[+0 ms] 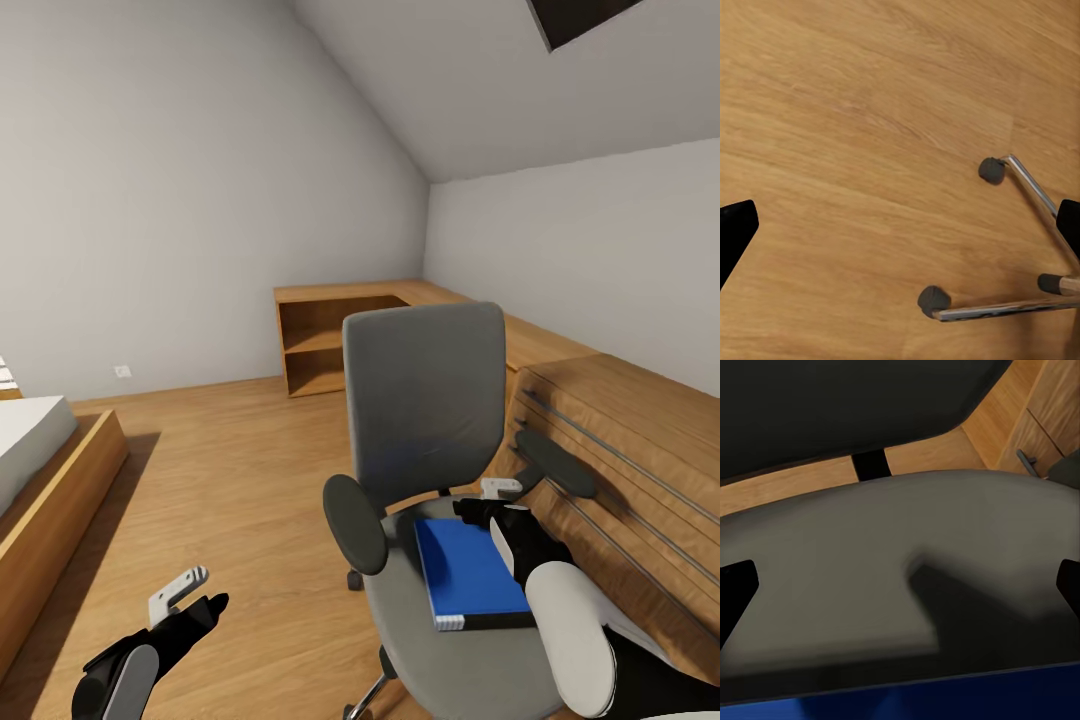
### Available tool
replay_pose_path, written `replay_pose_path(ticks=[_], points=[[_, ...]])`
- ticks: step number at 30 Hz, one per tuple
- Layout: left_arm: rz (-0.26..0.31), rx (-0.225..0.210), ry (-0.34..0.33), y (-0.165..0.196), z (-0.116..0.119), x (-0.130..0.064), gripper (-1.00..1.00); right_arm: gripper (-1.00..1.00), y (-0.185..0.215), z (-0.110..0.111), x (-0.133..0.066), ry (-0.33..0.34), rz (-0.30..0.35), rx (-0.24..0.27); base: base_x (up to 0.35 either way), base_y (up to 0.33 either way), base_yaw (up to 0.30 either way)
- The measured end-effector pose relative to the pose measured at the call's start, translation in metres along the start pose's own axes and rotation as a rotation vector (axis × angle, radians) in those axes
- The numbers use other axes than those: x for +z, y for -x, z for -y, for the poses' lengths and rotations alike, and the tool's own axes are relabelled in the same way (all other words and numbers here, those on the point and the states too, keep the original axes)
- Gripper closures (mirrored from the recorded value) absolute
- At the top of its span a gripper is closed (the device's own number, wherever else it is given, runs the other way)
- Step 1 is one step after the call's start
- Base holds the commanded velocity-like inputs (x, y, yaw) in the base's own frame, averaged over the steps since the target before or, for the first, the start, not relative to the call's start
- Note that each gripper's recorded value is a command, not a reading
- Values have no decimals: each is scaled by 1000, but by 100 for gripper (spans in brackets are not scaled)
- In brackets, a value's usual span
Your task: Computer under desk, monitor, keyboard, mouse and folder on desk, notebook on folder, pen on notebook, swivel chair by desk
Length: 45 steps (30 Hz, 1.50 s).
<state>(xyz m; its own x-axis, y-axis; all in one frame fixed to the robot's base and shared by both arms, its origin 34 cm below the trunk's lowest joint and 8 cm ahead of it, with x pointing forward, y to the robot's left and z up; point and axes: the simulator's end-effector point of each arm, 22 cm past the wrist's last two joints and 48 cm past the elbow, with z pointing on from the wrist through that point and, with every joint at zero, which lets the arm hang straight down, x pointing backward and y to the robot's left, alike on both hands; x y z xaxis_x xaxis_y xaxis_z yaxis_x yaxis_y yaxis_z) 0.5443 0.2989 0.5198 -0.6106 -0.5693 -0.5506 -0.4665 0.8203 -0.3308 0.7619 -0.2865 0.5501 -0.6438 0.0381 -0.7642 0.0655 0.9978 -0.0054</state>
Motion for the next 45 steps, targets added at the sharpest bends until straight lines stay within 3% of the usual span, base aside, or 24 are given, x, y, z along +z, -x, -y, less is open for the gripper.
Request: replay_pose_path(ticks=[18, 45], points=[[-2, -1, 3, -1, -1, 1, -100, -100, -2, 0, 0, 0, -7, -6, 0, 0, 0], [-4, -1, 5, -2, -1, 1, -100, -100, -24, -2, 2, 0, -74, -42, 0, 0, 0]])
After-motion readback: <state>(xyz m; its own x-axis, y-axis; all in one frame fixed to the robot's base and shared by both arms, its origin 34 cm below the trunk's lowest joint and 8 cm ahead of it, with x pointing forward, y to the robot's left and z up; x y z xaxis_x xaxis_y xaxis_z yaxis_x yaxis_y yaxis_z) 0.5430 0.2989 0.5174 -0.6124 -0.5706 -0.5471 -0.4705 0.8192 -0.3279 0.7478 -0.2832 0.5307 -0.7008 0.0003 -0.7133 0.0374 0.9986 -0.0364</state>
